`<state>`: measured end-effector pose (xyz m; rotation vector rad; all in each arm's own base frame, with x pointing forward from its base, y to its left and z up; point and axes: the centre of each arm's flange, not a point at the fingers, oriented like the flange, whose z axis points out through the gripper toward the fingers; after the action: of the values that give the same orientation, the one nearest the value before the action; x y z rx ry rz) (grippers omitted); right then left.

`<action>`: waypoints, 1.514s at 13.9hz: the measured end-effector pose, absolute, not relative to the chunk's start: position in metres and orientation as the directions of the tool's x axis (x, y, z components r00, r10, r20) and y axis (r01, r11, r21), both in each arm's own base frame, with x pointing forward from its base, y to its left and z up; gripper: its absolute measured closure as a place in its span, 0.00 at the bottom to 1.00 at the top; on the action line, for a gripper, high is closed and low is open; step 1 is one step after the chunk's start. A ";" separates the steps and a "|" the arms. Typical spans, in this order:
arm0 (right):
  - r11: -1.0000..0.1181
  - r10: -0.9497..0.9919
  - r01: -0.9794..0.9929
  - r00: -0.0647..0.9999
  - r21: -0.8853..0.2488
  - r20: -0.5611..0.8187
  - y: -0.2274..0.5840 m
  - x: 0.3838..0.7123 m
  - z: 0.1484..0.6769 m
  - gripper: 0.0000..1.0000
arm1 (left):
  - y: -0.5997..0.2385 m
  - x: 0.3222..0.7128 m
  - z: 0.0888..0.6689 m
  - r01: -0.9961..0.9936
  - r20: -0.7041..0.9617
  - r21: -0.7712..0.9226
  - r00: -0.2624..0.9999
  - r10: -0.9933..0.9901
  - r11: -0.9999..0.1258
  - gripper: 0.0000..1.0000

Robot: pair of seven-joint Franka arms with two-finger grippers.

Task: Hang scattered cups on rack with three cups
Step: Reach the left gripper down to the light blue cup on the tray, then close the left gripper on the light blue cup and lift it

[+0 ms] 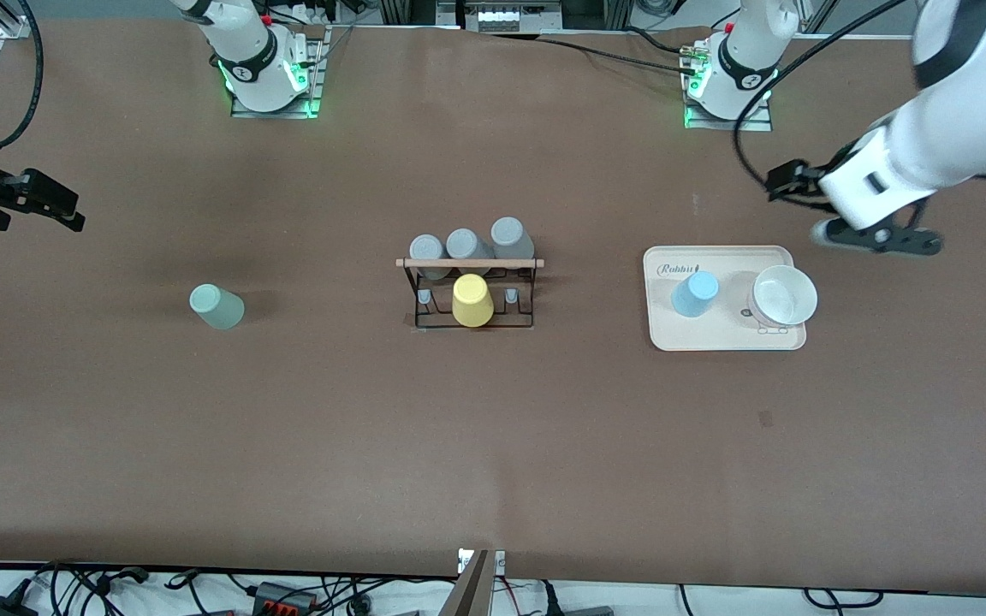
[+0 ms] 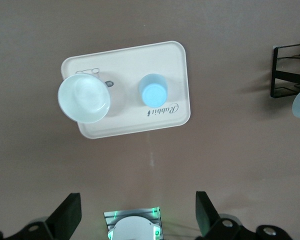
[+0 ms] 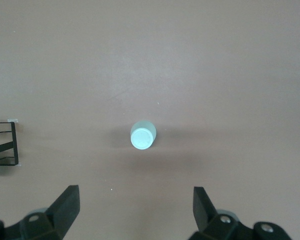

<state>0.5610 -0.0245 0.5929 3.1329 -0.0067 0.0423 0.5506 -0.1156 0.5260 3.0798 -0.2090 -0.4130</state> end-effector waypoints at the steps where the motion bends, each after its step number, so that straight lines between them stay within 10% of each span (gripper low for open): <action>1: -1.000 -0.004 -0.004 1.000 0.008 0.025 -0.024 0.561 0.592 0.00 | -0.127 0.556 0.502 -0.142 -0.230 0.049 0.962 -0.150 -0.989 0.00; 9: -1.000 0.007 0.007 1.000 0.010 -0.012 -0.018 0.581 0.555 0.00 | -0.175 0.522 0.332 -0.179 -0.014 -0.024 0.984 -0.179 -0.984 0.00; 21: -1.000 0.026 0.026 1.000 0.012 -0.017 -0.007 0.598 0.528 0.00 | -0.136 0.509 0.247 -0.070 0.028 -0.014 0.997 -0.070 -0.997 0.00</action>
<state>0.5980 -0.0070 0.5276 3.1294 0.0410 -0.0265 0.5090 -0.1360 0.2471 3.1523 -0.1107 0.0449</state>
